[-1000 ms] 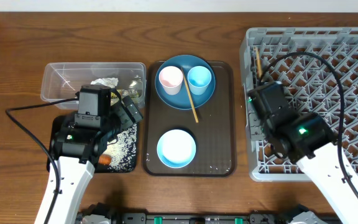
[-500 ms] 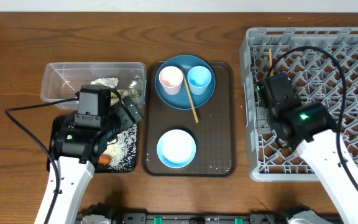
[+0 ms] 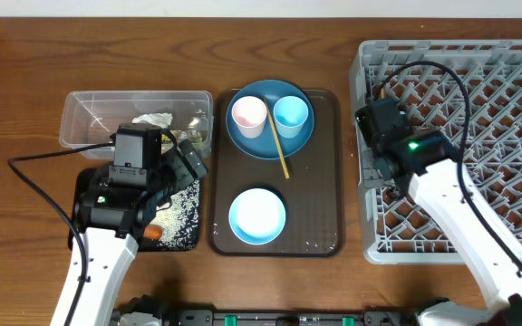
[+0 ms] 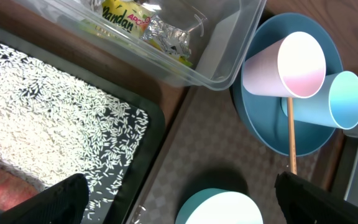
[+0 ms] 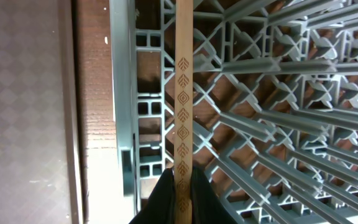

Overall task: Sort waste into correct bins and load items into the dishwasher rack
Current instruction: 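Lower the chopstick into the rack and open the right gripper, then move the right gripper back to the second chopstick and grasp it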

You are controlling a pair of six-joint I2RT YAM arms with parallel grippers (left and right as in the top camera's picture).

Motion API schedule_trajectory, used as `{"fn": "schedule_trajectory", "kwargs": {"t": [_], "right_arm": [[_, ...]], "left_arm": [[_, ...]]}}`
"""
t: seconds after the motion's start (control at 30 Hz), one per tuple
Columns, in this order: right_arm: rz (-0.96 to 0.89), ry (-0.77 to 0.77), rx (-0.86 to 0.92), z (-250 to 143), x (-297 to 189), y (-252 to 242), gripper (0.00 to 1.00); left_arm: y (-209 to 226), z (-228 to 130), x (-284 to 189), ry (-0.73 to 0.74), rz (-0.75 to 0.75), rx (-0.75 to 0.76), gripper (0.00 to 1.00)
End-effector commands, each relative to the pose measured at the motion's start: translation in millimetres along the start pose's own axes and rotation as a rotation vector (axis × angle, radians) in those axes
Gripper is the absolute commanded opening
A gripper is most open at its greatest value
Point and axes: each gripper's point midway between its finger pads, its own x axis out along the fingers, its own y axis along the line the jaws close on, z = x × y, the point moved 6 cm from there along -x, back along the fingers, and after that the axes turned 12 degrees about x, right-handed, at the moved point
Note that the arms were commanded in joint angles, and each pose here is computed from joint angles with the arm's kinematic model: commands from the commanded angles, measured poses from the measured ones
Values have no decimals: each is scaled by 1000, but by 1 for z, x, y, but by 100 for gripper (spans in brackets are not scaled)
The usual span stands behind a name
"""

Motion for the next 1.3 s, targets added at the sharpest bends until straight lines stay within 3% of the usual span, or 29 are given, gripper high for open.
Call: {"fn": "schedule_trajectory", "kwargs": {"t": [0.0,0.23,0.37,0.7,0.87,1.07,1.27], "right_arm": [[-21,14,-9,1,9,-1,1],[-27,25,-14,5,23,6,3],[-29,29,-15,6,28,9,20],[-45,51,-24,3,29,7,24],[-45,61,-25,8,-3,-2,26],[179,5,36,28,-62,9,35],[405,8,65,35,-80,32,38]], "left_arm": [[0,5,-2,-15,5,0,98],[0,5,-2,-15,5,0,98],[0,5,-2,-15,5,0,98],[0,5,-2,-15,5,0,98],[0,5,-2,-15,5,0,98],[0,5,-2,-15,5,0,98],[0,5,-2,-15,5,0,98]]}}
